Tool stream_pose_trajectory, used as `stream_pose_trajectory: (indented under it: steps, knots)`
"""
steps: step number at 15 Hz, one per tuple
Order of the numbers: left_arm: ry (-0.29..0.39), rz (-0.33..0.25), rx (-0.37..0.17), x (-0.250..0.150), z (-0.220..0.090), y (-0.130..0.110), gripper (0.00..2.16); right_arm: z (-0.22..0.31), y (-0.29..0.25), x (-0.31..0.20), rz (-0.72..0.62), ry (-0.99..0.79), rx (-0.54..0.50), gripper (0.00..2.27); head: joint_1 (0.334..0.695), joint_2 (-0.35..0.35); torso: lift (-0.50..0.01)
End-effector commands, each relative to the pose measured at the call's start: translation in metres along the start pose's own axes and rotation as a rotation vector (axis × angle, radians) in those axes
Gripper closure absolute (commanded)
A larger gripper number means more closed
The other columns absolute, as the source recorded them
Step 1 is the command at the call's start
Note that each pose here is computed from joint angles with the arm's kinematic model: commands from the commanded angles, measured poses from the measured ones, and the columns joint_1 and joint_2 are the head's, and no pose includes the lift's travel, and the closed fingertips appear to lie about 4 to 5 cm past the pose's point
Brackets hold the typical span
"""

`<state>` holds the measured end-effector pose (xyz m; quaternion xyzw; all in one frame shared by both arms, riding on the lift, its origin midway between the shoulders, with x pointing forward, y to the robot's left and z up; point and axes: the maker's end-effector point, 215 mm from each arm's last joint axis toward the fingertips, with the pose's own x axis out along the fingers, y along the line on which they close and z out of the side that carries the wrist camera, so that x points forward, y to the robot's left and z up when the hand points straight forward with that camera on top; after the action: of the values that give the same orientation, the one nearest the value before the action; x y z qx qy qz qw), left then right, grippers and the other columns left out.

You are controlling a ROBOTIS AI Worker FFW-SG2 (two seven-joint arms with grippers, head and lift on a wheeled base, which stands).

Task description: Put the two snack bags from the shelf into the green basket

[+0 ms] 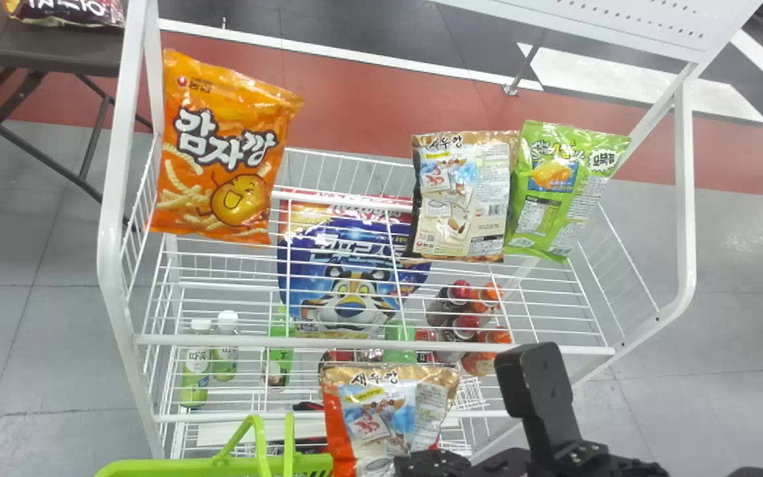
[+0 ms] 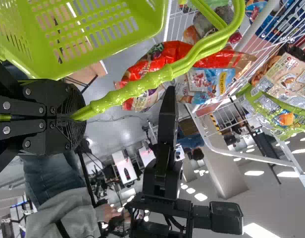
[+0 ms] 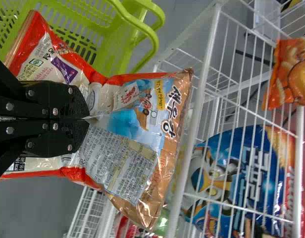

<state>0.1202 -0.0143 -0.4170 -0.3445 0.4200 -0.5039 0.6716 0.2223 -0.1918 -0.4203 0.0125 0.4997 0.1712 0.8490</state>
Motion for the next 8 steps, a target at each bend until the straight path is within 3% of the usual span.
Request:
stream_pose_trajectory:
  steps: [1, 8]
  knots:
    - [-0.003, 0.002, 0.003, 0.0, 0.001, 0.0, 1.98, -0.005, 0.008, -0.002, 0.021, 0.016, -0.001, 2.25, 0.695, -0.35, -0.01]
    - [-0.001, -0.003, 0.022, -0.001, 0.006, -0.008, 1.98, -0.07, 0.07, 0.042, 0.162, 0.195, 0.001, 2.25, 0.695, -0.35, -0.01]
